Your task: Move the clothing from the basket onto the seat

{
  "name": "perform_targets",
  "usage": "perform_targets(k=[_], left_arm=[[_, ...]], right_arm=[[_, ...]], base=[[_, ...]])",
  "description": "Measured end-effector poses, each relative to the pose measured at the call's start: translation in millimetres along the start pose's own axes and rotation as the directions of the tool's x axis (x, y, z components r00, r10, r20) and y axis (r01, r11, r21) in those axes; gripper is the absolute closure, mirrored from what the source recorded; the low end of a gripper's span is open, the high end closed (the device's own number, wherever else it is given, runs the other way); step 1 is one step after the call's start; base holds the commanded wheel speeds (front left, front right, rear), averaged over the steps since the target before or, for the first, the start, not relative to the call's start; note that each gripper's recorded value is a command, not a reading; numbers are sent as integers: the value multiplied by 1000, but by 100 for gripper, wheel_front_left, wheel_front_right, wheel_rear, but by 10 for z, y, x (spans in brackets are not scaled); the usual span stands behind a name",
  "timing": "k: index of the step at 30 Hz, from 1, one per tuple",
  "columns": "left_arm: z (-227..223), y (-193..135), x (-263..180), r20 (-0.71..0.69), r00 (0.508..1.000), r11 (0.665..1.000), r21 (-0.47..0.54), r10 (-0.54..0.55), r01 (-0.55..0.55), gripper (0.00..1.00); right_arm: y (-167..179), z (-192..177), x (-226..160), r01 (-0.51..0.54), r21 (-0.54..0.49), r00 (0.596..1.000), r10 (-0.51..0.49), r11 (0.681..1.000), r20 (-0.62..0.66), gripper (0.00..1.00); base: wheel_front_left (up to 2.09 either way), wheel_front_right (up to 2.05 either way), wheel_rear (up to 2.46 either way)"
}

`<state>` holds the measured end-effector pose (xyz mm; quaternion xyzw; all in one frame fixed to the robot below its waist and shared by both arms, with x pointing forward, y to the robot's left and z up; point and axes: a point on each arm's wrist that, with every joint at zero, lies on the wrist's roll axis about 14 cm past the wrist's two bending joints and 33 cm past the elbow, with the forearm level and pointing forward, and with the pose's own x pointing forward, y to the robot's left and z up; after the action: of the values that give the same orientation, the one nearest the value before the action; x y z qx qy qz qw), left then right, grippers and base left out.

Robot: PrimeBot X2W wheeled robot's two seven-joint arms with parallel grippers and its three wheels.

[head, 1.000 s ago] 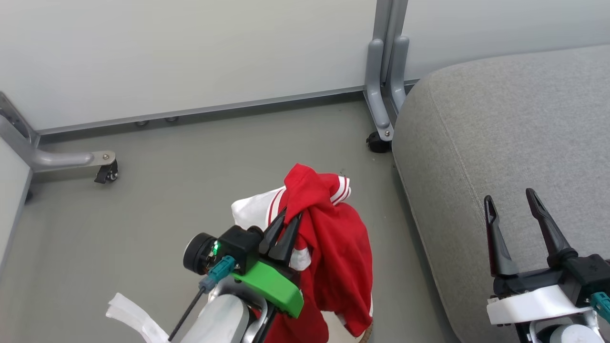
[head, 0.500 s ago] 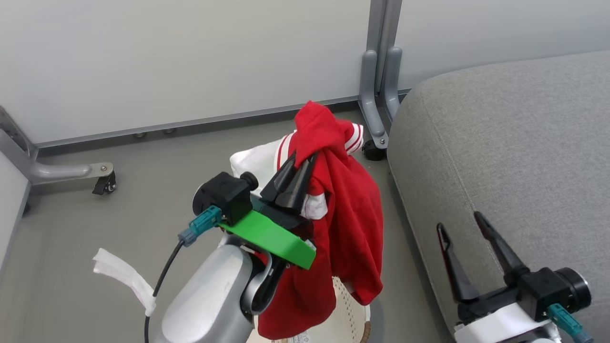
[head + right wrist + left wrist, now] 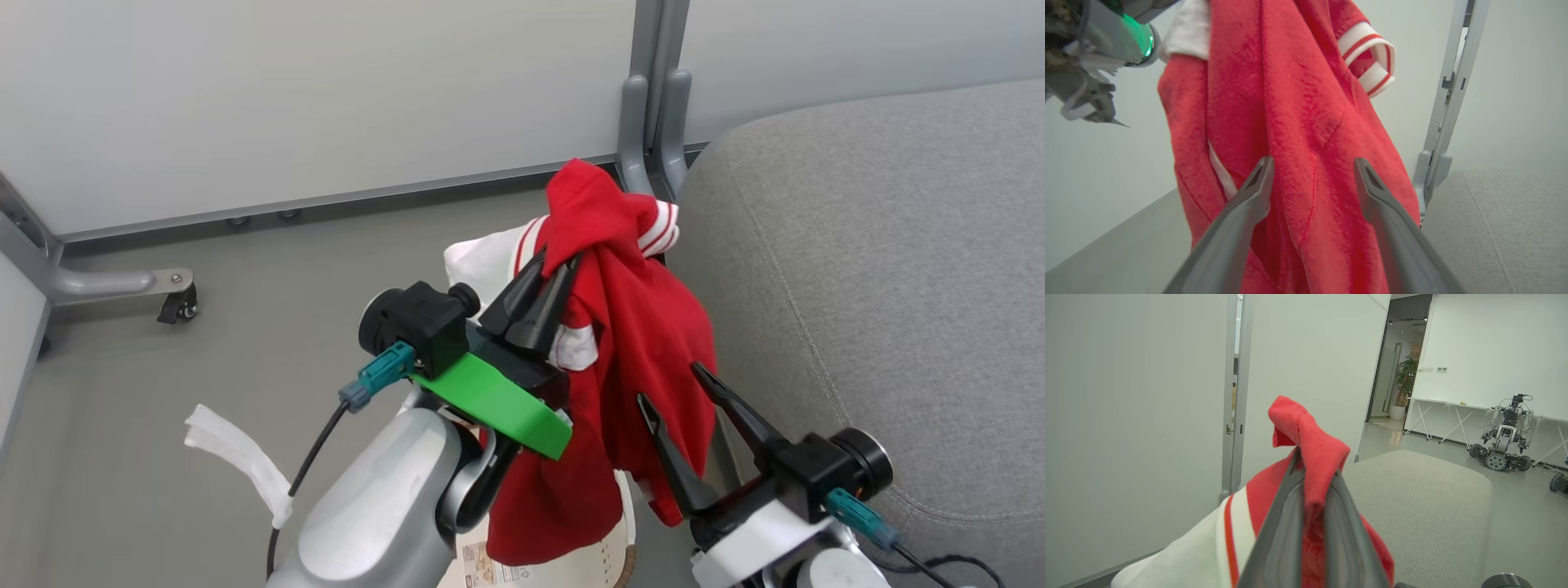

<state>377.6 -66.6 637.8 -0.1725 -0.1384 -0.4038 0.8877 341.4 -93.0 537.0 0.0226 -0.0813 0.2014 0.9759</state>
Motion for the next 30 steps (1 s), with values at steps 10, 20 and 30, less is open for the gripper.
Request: perform_targets(k=[10,20,30], left_arm=[[-26,-69,0,-6,1000,999,-30,-15,15,100],[-114,13,-12,-34,999,1000,-8,8,-8,100],[-203,159,-13,-55,998,999,13,36,-35,100]], right_arm=[[-23,-250,232,-21,-47,997,17,999,-79,0],[-61,-202,285,-7,-39,998,5,999,-62,100],[-187,-73,282,29,-54,999,-30,998,-22,100]], base=[[0,0,0],[0,0,0],[0,0,0]])
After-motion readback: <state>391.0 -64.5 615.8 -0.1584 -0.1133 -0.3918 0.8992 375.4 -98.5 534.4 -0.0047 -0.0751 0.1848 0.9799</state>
